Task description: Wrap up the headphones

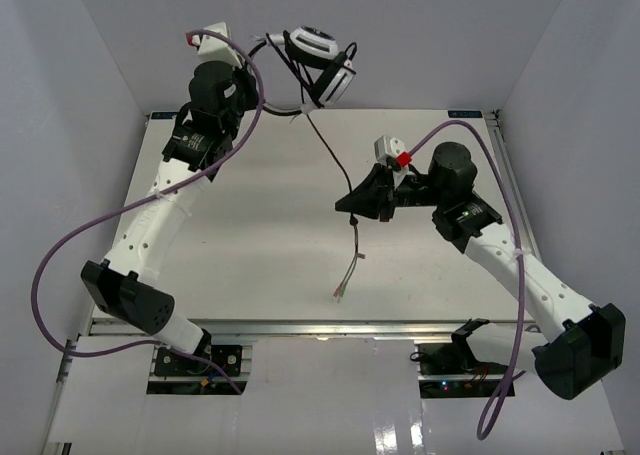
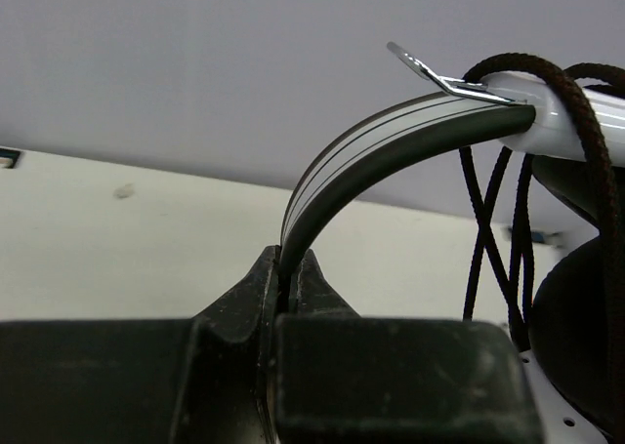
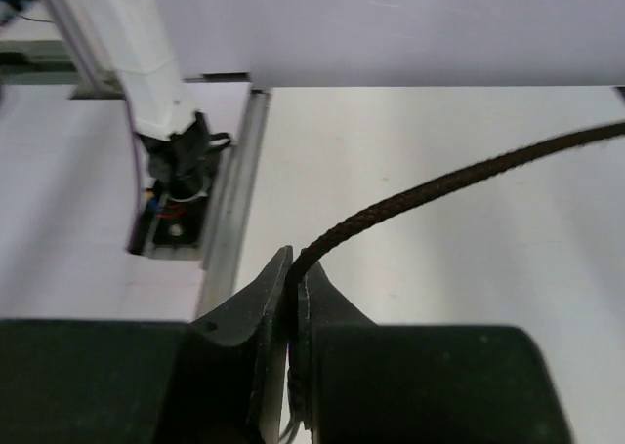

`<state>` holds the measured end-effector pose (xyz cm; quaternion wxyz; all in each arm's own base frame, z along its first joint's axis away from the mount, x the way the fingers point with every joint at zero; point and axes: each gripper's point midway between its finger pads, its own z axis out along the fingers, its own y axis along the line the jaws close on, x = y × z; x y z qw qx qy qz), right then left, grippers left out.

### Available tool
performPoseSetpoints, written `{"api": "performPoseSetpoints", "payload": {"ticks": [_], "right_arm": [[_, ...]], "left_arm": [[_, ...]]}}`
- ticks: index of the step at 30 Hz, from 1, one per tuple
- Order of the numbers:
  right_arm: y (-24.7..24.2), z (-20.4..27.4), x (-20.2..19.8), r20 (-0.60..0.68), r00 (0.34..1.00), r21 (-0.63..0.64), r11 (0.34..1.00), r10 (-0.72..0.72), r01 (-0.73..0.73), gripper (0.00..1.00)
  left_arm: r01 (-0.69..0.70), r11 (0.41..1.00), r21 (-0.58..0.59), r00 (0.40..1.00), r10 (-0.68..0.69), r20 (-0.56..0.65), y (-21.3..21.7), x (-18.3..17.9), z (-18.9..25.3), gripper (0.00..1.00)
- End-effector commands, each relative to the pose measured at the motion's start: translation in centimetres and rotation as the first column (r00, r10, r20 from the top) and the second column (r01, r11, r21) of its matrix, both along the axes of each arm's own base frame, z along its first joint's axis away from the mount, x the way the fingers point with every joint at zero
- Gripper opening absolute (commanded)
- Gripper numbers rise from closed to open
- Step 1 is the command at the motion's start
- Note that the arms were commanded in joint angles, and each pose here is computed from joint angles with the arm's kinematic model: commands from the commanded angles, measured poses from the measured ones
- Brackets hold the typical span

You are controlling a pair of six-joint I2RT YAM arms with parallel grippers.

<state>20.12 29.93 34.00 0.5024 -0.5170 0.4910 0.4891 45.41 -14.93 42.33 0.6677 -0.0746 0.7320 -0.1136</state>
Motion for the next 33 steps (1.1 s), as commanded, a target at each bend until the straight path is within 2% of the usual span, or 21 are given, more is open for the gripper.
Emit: {"api": "performPoseSetpoints", "payload": {"ticks": [1,3,5,9,10,12,14,19,22,25,27,29,33], "right_arm": [[-3.3,-2.3,5.6,0.367,0.884,-0.286,0.869,-0.289,0.403,0.08],[-4.7,-0.5,8.1,0.529,0.768,-0.286,0.776,-0.362,0.562,0.08],[-5.9,0.7,10.1,0.659,0.658,-0.270,0.702,-0.364,0.659,0.08],[-7.3,1.9,14.0,0.817,0.456,-0.213,0.551,-0.353,0.807,0.08],[-7.4,1.9,14.6,0.836,0.426,-0.199,0.532,-0.345,0.823,0.08],[-7.4,1.5,16.1,0.875,0.359,-0.170,0.489,-0.325,0.856,0.08],[-7.2,0.6,17.0,0.882,0.352,-0.174,0.477,-0.314,0.862,0.08],[-6.3,-1.6,18.7,0.807,0.453,-0.217,0.523,-0.379,0.824,0.08],[-6.4,-3.7,19.1,0.655,0.620,-0.260,0.641,-0.431,0.722,0.08],[-6.3,-5.5,18.1,0.487,0.755,-0.284,0.738,-0.439,0.612,0.10],[-5.9,-6.7,16.5,0.330,0.875,-0.261,0.856,-0.355,0.446,0.12],[-5.1,-6.9,14.8,0.181,0.947,-0.220,0.928,-0.265,0.301,0.15],[-3.2,-5.8,11.4,-0.062,0.997,-0.085,0.995,-0.049,0.044,0.24]], "left_arm": [[-0.011,0.982,0.190,0.997,0.027,-0.079,1.5,-0.2,-4.9,0.00],[0.048,0.970,0.240,0.988,-0.010,-0.156,0.8,-0.3,-8.3,0.00],[0.146,0.950,0.276,0.965,-0.075,-0.252,-0.6,-0.7,-12.4,0.00],[0.419,0.854,0.308,0.867,-0.276,-0.415,-5.6,-3.7,-18.4,0.00],[0.484,0.817,0.313,0.834,-0.322,-0.448,-6.4,-4.6,-19.3,0.00],[0.536,0.779,0.326,0.808,-0.361,-0.465,-7.0,-6.0,-19.9,0.00],[0.592,0.745,0.309,0.779,-0.430,-0.457,-7.5,-7.3,-19.4,0.00],[0.742,0.627,0.238,0.664,-0.637,-0.392,-9.9,-11.1,-17.1,0.00],[0.795,0.579,0.182,0.604,-0.728,-0.324,-11.0,-13.3,-15.3,0.00],[0.810,0.568,0.146,0.586,-0.771,-0.249,-11.7,-14.3,-12.7,0.00],[0.823,0.554,0.128,0.568,-0.802,-0.183,-12.2,-14.9,-10.1,0.00],[0.837,0.541,0.084,0.548,-0.827,-0.128,-12.9,-15.6,-7.9,0.00],[0.848,0.528,0.031,0.529,-0.848,-0.033,-13.8,-16.1,-3.9,0.00]]}}
